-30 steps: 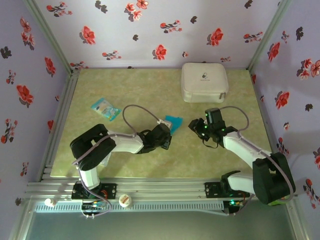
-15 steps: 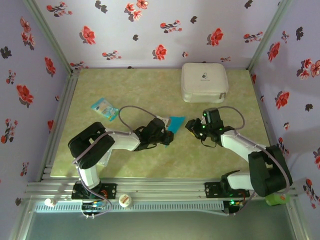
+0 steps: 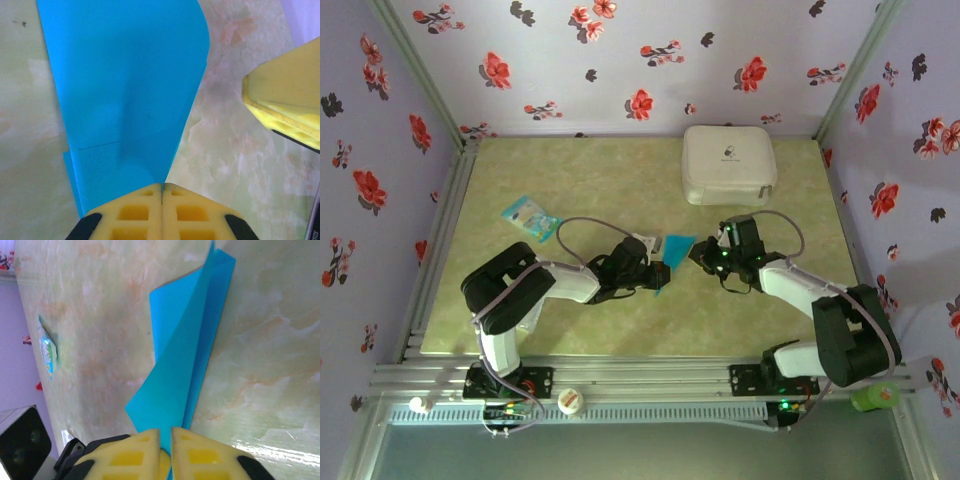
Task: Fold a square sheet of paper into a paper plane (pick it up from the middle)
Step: Fold the wing for the fifth time at the center of the table.
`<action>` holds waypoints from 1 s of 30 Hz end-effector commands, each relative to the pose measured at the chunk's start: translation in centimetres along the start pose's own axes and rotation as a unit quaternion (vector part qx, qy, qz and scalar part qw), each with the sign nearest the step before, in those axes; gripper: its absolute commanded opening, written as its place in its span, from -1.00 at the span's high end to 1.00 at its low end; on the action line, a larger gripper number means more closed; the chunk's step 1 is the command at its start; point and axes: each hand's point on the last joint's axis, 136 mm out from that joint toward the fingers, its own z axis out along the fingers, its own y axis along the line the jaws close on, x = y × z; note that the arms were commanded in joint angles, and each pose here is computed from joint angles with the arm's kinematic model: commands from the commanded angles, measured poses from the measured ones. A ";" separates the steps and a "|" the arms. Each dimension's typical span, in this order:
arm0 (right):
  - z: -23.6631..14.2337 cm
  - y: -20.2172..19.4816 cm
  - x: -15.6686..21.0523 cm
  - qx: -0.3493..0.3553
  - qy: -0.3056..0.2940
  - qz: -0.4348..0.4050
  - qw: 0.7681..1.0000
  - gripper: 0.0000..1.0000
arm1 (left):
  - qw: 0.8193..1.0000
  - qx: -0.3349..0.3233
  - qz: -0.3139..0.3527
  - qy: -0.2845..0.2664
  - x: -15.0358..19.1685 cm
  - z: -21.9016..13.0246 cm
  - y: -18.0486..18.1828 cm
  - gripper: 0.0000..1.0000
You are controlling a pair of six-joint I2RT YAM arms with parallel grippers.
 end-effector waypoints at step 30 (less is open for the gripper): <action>1.3 -1.6 -0.2 0.093 0.035 0.128 0.987 0.03 | 0.971 -0.092 0.219 0.028 0.8 -0.6 -0.4 0.87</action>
